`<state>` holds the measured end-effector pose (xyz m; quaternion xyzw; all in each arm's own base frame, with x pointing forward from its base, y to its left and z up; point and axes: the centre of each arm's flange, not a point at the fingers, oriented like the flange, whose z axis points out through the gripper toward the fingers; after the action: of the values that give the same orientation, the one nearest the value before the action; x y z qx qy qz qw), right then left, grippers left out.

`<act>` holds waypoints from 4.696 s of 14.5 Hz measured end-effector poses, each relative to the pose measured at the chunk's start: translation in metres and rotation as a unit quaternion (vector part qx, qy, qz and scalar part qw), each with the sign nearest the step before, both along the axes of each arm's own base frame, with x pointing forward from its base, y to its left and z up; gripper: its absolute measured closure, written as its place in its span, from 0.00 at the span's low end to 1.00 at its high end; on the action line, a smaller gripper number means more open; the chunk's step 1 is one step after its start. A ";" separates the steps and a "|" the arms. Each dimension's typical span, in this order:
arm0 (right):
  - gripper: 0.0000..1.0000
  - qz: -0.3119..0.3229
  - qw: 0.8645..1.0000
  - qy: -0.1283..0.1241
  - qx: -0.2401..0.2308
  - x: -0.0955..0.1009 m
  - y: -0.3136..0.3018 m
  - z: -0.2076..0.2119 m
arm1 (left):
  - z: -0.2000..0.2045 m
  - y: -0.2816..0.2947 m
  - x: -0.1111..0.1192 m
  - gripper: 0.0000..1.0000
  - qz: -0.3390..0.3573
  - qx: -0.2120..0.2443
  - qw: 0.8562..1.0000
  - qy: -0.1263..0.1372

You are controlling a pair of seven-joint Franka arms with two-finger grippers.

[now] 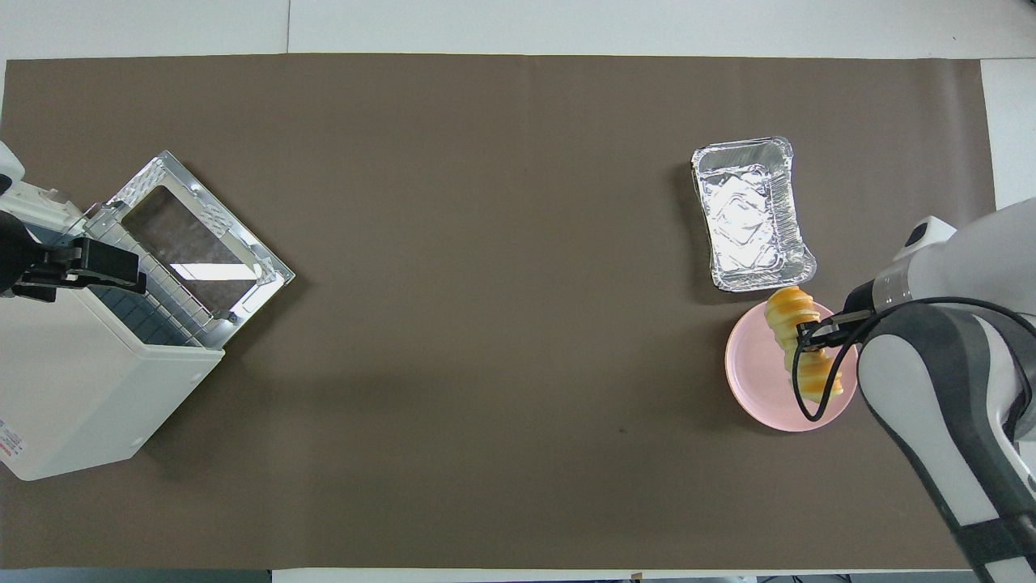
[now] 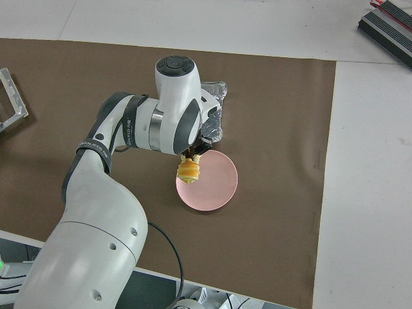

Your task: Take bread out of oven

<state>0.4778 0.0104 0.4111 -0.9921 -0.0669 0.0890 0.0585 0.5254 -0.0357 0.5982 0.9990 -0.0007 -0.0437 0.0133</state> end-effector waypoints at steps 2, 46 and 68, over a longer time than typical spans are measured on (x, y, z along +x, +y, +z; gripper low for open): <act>0.92 -0.005 1.000 -0.010 -0.005 -0.024 -0.002 -0.023 | 0.000 0.000 0.000 0.00 0.000 0.000 1.000 0.000; 0.00 -0.062 0.991 -0.104 -0.056 0.036 -0.073 0.237 | 0.000 0.000 0.000 0.00 0.000 0.000 1.000 0.000; 0.00 -0.145 0.985 -0.070 -0.056 0.054 -0.087 0.232 | 0.000 0.000 0.000 0.00 0.000 0.000 1.000 0.000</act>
<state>0.5319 -0.0762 0.6429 -0.9967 0.0789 0.0140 0.0105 0.5254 -0.0357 0.5982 0.9990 -0.0007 -0.0438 0.0133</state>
